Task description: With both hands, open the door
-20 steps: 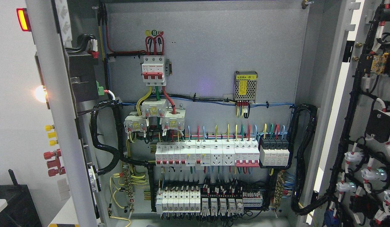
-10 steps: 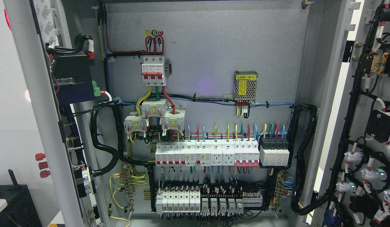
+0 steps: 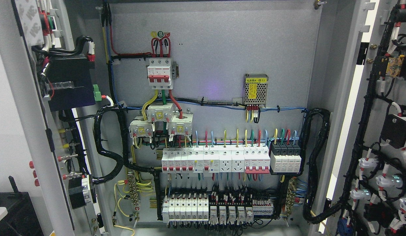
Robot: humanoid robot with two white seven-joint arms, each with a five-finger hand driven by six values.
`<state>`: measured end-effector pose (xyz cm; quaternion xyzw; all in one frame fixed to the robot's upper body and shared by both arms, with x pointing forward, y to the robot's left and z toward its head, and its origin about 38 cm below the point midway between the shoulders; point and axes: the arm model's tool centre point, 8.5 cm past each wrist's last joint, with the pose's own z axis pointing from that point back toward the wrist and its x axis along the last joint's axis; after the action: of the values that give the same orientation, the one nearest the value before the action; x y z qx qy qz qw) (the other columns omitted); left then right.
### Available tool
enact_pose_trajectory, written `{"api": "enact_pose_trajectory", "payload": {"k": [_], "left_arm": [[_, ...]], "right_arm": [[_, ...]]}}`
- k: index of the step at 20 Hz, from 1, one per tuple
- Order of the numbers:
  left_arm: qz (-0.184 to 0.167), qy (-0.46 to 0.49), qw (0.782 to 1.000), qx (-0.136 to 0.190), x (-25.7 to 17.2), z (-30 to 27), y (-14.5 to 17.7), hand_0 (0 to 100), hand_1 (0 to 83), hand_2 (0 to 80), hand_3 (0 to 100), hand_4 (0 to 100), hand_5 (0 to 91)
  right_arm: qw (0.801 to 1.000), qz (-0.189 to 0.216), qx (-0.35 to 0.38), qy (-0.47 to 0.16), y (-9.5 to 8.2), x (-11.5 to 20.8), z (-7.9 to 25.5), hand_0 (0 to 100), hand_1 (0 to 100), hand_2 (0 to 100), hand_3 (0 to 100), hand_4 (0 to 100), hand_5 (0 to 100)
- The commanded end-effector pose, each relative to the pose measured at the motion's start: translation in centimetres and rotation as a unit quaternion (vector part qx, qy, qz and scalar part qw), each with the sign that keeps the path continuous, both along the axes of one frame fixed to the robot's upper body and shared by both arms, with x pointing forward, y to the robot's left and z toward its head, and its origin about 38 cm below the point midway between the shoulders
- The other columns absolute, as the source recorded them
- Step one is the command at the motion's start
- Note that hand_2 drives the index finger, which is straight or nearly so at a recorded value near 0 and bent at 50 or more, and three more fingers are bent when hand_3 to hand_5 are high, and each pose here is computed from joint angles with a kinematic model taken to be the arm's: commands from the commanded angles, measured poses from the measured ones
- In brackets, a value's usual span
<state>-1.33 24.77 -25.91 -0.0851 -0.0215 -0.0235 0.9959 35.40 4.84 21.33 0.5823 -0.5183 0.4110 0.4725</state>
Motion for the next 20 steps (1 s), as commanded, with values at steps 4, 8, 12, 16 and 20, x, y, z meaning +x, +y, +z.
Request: {"api": "enact_pose_trajectory", "payload": {"k": [4, 8, 12, 16, 20], "left_arm": [[0.000, 0.004, 1.000, 0.004, -0.5, 0.0, 0.5, 0, 0.0, 0.0, 0, 4, 0.0], [0.000, 0.004, 1.000, 0.004, -0.5, 0.0, 0.5, 0, 0.0, 0.0, 0, 4, 0.0], [0.000, 0.004, 1.000, 0.004, -0.5, 0.0, 0.5, 0, 0.0, 0.0, 0, 4, 0.0], [0.000, 0.004, 1.000, 0.004, -0.5, 0.0, 0.5, 0, 0.0, 0.0, 0, 4, 0.0], [0.000, 0.004, 1.000, 0.004, -0.5, 0.0, 0.5, 0, 0.0, 0.0, 0, 4, 0.0]], "right_arm": [[1.000, 0.010, -0.010, -0.014, 1.8, -0.8, 0.1, 0, 0, 0, 0, 0, 0], [1.000, 0.014, -0.011, -0.021, 2.4, -1.2, 0.3, 0, 0, 0, 0, 0, 0], [0.999, 0.023, -0.009, -0.021, 3.2, -1.7, 0.3, 0, 0, 0, 0, 0, 0], [0.999, 0.024, -0.016, -0.021, 3.4, -1.8, 0.3, 0, 0, 0, 0, 0, 0], [0.999, 0.027, -0.020, -0.027, 3.9, -2.1, 0.3, 0, 0, 0, 0, 0, 0]]}}
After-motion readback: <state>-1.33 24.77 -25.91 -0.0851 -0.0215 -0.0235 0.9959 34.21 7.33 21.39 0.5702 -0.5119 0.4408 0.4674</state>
